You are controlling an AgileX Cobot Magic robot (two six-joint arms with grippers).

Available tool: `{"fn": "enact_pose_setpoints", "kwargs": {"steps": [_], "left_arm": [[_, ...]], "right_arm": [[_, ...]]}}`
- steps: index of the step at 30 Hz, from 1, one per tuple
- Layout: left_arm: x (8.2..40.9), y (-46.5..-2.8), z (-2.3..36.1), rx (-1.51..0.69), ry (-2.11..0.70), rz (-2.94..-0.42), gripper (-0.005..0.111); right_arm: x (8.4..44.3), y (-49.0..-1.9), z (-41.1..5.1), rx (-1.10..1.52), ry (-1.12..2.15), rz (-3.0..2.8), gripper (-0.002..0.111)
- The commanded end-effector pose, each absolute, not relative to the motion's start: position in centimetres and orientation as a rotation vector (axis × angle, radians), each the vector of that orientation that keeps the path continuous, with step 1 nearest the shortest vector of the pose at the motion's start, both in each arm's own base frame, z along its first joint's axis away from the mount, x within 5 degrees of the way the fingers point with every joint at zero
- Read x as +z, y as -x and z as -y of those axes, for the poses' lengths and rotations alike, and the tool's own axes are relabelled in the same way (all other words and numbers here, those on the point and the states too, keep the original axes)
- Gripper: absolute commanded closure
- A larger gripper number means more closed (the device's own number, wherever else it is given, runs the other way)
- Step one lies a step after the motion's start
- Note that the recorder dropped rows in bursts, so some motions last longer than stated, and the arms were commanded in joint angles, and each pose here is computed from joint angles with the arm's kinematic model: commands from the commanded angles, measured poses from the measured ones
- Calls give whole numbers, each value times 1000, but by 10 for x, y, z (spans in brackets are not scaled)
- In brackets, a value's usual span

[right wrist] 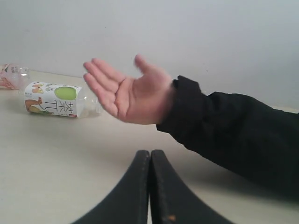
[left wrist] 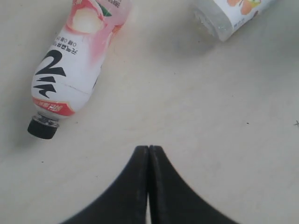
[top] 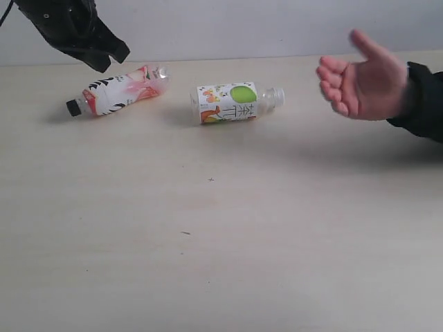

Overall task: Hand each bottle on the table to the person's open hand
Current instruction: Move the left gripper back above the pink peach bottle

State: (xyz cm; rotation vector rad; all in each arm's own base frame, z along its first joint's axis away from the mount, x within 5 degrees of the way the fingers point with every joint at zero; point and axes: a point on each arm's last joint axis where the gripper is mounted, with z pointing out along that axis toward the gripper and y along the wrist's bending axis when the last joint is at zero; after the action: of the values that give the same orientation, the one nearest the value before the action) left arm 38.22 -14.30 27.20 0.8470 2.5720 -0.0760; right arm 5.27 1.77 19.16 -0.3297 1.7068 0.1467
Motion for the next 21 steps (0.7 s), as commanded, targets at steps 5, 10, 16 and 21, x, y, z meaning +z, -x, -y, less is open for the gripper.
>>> {"fn": "enact_pose_setpoints", "kwargs": {"steps": [5,10,16,21], "left_arm": [[274,-378,141,-82,-849,-2594,106],[277,-377,141,-82,-849,-2593,106],[277,-377,141,-82,-847,-2587,106],[277,-377,141,-82,-846,-2585,106]], "right_arm": [[191,-53,-17,139,327,-1694,108],[191,-53,-17,139,327,-1694,108],[191,-53,-17,139,327,-1694,108],[191,-53,-17,139,327,-1694,108]]}}
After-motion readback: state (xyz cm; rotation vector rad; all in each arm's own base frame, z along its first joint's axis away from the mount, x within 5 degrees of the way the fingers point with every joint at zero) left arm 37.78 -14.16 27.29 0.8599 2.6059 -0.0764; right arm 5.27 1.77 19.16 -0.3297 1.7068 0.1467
